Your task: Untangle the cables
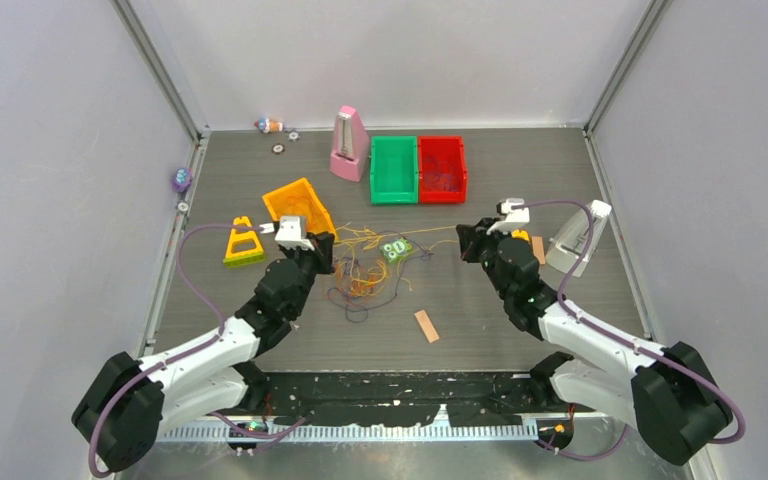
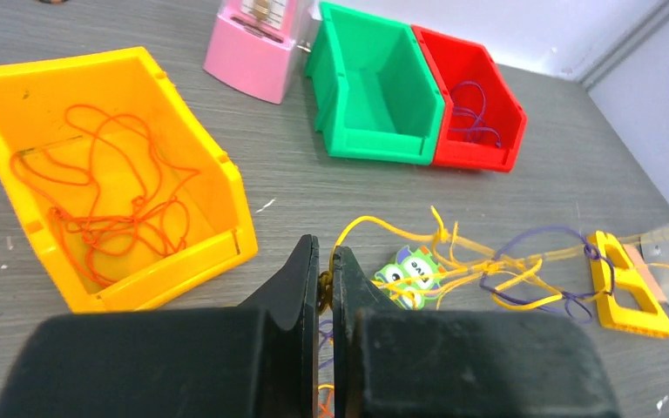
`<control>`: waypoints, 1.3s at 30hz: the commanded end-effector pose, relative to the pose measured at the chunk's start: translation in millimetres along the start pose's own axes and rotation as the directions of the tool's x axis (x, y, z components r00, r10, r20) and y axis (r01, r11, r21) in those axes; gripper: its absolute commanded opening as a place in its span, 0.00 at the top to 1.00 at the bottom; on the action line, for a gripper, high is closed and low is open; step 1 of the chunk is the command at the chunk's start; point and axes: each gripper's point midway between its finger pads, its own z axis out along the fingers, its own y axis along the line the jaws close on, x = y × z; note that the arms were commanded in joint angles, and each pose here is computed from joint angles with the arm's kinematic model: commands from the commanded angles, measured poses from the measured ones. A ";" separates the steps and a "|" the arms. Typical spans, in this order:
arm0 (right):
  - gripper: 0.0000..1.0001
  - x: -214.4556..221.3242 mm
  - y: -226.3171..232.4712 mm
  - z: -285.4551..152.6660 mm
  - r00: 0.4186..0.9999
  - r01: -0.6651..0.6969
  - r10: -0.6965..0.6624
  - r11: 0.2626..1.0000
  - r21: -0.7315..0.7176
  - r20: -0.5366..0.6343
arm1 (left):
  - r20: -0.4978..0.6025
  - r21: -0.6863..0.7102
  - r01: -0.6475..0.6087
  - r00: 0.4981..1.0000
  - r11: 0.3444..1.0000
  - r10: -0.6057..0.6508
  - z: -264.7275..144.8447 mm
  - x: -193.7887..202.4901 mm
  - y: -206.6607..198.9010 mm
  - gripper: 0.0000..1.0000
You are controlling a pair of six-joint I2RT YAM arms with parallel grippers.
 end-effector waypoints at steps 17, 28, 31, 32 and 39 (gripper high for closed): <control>0.71 -27.0 22.5 -0.2 0.989 0.134 -0.119 0.975 -0.179 0.092 | 0.022 0.084 -0.129 0.992 0.988 0.128 5.9 -12.0 -8.4 1.00; 0.34 76.3 128.4 23.6 0.914 0.036 -0.280 0.778 -0.628 -0.294 | 0.168 0.417 -0.123 0.984 0.900 0.057 -27.5 -32.9 -61.5 1.00; 0.28 83.9 148.3 14.7 0.910 0.039 -0.314 0.714 -0.699 -0.269 | 0.169 0.524 -0.121 0.985 0.843 0.036 -38.3 -33.8 -80.9 1.00; 0.27 83.9 157.5 7.9 0.914 0.054 -0.330 0.676 -0.735 -0.237 | 0.165 0.552 -0.122 0.986 0.825 0.035 -41.1 -33.2 -86.4 1.00; 0.25 74.7 176.9 -14.0 0.918 0.181 -0.389 0.575 -0.798 -0.072 | 0.138 0.719 -0.127 0.990 0.683 0.038 -61.1 -32.4 -120.8 1.00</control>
